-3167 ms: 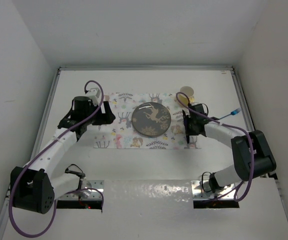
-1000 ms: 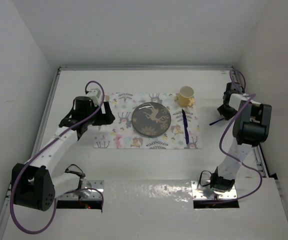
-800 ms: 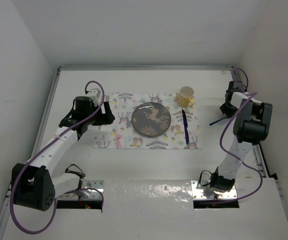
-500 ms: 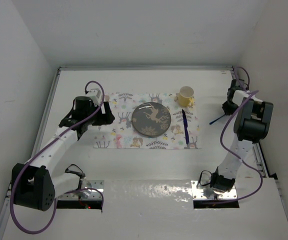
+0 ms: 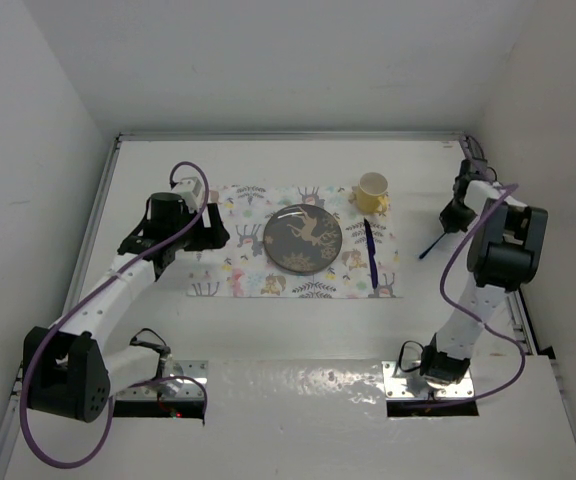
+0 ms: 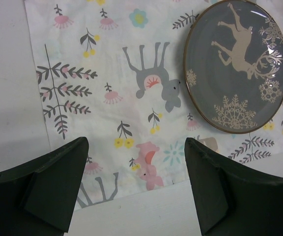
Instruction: Set the dinner table for one person
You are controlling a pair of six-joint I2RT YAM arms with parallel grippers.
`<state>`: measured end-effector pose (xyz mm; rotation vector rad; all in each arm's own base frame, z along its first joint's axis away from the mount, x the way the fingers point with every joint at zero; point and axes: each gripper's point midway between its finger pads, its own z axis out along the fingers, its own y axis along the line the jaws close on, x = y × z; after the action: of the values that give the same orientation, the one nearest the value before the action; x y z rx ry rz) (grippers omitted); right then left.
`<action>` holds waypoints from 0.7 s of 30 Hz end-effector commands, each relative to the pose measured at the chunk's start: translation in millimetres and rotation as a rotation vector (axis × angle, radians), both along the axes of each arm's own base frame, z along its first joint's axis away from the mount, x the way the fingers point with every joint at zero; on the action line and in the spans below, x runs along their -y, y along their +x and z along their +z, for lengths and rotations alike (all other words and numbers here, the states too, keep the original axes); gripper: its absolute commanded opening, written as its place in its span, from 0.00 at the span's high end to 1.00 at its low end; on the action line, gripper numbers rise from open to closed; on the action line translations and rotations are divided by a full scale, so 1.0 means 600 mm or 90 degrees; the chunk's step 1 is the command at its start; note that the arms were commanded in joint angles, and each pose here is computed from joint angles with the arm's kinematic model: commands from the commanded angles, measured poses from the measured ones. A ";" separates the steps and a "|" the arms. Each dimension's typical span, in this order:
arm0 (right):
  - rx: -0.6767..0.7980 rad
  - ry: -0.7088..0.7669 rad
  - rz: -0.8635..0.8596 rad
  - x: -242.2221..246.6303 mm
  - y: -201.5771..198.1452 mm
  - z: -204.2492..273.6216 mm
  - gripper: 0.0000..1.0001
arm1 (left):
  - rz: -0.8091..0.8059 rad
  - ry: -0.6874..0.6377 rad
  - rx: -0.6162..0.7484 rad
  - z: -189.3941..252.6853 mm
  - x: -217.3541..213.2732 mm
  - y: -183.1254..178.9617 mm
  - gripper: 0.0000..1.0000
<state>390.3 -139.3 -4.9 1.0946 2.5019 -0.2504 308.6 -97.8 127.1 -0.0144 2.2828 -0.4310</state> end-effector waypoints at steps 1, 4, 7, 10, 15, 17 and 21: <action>0.047 -0.047 0.088 -0.026 0.016 0.086 1.00 | 0.003 -0.005 0.049 0.040 -0.001 0.015 0.23; 0.076 -0.087 0.129 -0.054 0.018 0.141 1.00 | 0.025 -0.005 0.044 0.047 -0.008 0.016 0.23; 0.119 -0.124 0.171 -0.089 0.020 0.203 1.00 | 0.040 -0.010 0.037 0.064 -0.009 0.018 0.23; 0.153 -0.135 0.228 -0.139 0.015 0.257 1.00 | 0.071 -0.016 0.043 0.092 -0.017 0.020 0.23; 0.227 -0.099 0.328 -0.268 0.010 0.322 1.00 | 0.114 -0.010 0.053 0.141 -0.033 0.020 0.22; 0.253 -0.073 0.366 -0.332 0.009 0.333 1.00 | 0.130 0.002 0.035 0.150 -0.042 0.010 0.21; 0.276 -0.038 0.422 -0.449 0.007 0.333 1.00 | 0.167 0.025 0.036 0.166 -0.063 0.002 0.19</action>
<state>388.6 90.7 178.4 0.2215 2.3232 0.0124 319.0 -74.1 211.4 -0.2111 2.2073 -0.3096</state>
